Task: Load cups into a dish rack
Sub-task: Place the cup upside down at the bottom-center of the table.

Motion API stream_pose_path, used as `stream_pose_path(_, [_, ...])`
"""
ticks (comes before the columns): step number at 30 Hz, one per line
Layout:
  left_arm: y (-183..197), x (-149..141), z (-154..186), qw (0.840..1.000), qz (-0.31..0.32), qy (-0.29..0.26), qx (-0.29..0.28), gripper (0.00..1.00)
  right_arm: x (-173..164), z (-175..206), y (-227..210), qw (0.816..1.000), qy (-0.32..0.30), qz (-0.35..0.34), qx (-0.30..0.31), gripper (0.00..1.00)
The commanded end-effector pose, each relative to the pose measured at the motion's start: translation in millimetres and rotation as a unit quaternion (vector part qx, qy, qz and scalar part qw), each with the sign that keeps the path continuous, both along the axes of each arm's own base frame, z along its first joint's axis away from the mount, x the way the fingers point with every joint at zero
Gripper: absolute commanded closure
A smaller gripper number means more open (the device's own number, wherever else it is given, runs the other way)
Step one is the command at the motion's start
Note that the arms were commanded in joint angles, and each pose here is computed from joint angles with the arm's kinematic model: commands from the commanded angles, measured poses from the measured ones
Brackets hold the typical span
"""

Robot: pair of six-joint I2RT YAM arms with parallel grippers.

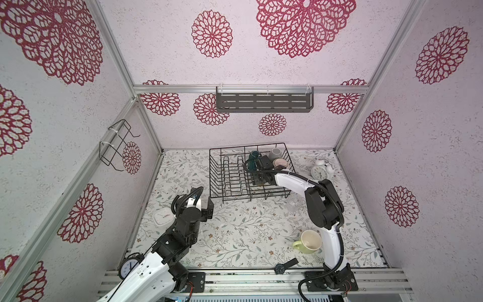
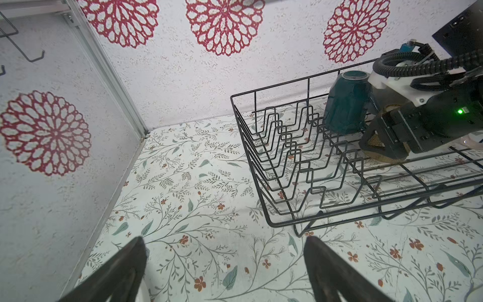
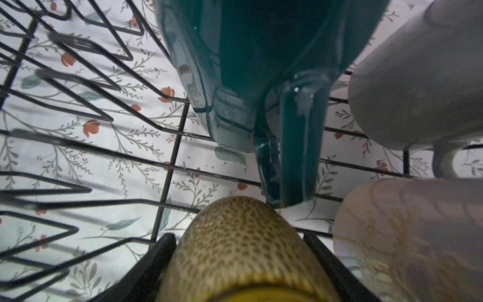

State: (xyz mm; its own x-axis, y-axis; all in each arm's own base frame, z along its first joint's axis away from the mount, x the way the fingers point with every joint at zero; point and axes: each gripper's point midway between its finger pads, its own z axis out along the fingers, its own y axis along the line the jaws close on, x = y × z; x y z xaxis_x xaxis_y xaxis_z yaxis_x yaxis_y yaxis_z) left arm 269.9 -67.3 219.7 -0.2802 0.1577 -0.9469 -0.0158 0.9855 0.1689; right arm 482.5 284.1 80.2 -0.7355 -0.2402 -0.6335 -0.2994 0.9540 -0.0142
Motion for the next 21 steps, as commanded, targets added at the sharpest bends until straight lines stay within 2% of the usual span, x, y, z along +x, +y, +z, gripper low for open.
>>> stream_pose_path(1, [5, 0, 3, 1.000, 0.014, -0.003, -0.007, 0.03, 15, 10, 2, 1.000, -0.025, -0.016, 0.009, 0.23])
stream_pose_path(8, [5, 0, 3, 1.000, 0.013, -0.006, -0.011, 0.03, 15, 2, 6, 1.000, -0.014, -0.017, 0.011, 0.21])
stream_pose_path(16, [3, 1, 5, 1.000, 0.010, -0.006, -0.015, 0.03, 10, 15, 2, 1.000, -0.015, -0.009, 0.005, 0.06])
stream_pose_path(17, [3, 1, 5, 1.000, 0.008, -0.006, -0.016, 0.03, 10, 17, 1, 1.000, -0.016, -0.008, 0.004, 0.02])
stream_pose_path(21, [3, 0, 12, 1.000, 0.008, -0.007, -0.020, 0.03, 6, 37, 1, 1.000, -0.025, -0.009, 0.015, 0.01])
